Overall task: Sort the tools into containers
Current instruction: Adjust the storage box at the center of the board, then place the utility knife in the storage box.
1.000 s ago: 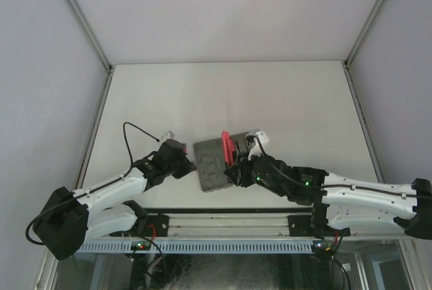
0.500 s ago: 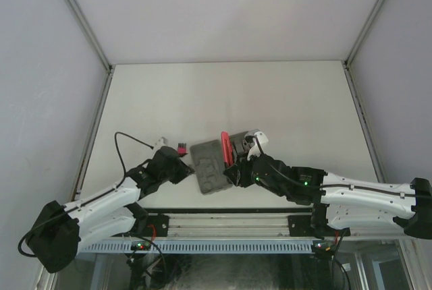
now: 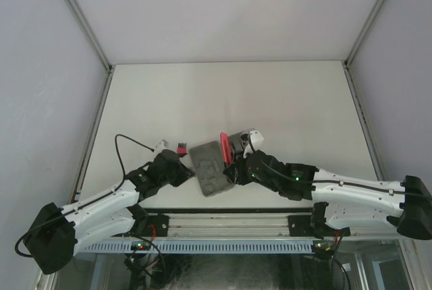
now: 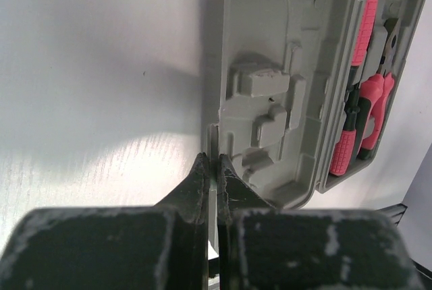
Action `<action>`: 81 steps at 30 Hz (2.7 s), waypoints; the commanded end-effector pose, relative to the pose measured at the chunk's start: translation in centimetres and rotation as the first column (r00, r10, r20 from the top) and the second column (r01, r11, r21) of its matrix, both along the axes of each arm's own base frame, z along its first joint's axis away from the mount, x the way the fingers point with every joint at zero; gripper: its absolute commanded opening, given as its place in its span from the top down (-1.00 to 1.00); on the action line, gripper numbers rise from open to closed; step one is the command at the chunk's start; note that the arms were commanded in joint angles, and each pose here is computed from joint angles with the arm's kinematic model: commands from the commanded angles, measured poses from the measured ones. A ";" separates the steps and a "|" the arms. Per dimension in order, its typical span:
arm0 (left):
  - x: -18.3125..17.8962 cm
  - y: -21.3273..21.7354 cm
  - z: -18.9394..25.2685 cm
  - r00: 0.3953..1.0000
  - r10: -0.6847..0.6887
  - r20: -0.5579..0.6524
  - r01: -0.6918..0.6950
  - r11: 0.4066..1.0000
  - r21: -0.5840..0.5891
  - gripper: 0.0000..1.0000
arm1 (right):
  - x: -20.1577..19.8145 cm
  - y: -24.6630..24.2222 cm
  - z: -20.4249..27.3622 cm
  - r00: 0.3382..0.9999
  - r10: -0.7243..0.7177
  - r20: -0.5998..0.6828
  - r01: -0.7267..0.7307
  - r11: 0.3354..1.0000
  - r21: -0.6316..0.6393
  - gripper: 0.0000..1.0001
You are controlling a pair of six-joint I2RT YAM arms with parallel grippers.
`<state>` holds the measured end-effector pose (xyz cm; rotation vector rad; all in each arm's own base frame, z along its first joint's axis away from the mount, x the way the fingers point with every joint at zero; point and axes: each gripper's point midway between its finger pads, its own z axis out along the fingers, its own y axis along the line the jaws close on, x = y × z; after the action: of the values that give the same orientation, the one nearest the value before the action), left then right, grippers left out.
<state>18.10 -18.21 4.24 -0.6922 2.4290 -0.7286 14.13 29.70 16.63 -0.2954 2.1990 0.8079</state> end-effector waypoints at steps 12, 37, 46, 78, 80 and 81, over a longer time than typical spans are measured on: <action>-0.5 0.8 -0.2 1.000 -0.015 0.026 0.014 0.999 0.042 0.44 | 1.4 1.9 -5.4 0.981 0.047 -0.190 -0.099 0.957 -0.274 1.00; -0.2 0.8 -2.1 0.998 -0.047 0.034 0.044 0.997 0.070 0.71 | 3.8 1.5 -12.6 0.929 -0.068 -0.363 -0.107 0.891 -0.440 0.95; -0.3 0.9 -2.2 0.998 -0.048 0.029 0.046 0.996 0.075 0.87 | 3.9 1.4 -13.1 0.927 -0.082 -0.366 -0.105 0.880 -0.463 0.71; -0.1 1.0 -2.0 0.998 -0.051 0.025 0.048 0.994 0.094 0.93 | 4.1 1.8 -10.0 0.959 -0.047 -0.280 -0.094 0.878 -0.469 0.12; -0.1 0.9 -1.9 0.998 -0.049 0.028 0.046 0.995 0.091 0.93 | 4.0 1.9 -9.7 0.960 -0.044 -0.275 -0.094 0.878 -0.469 0.12; -0.1 1.0 -2.0 0.998 -0.048 0.027 0.045 0.995 0.092 0.93 | 4.0 1.8 -9.5 0.961 -0.044 -0.272 -0.093 0.878 -0.470 0.12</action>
<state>18.17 -17.83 2.69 -0.6123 2.4258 -0.6868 17.29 30.56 3.89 -0.4691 2.7407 0.2555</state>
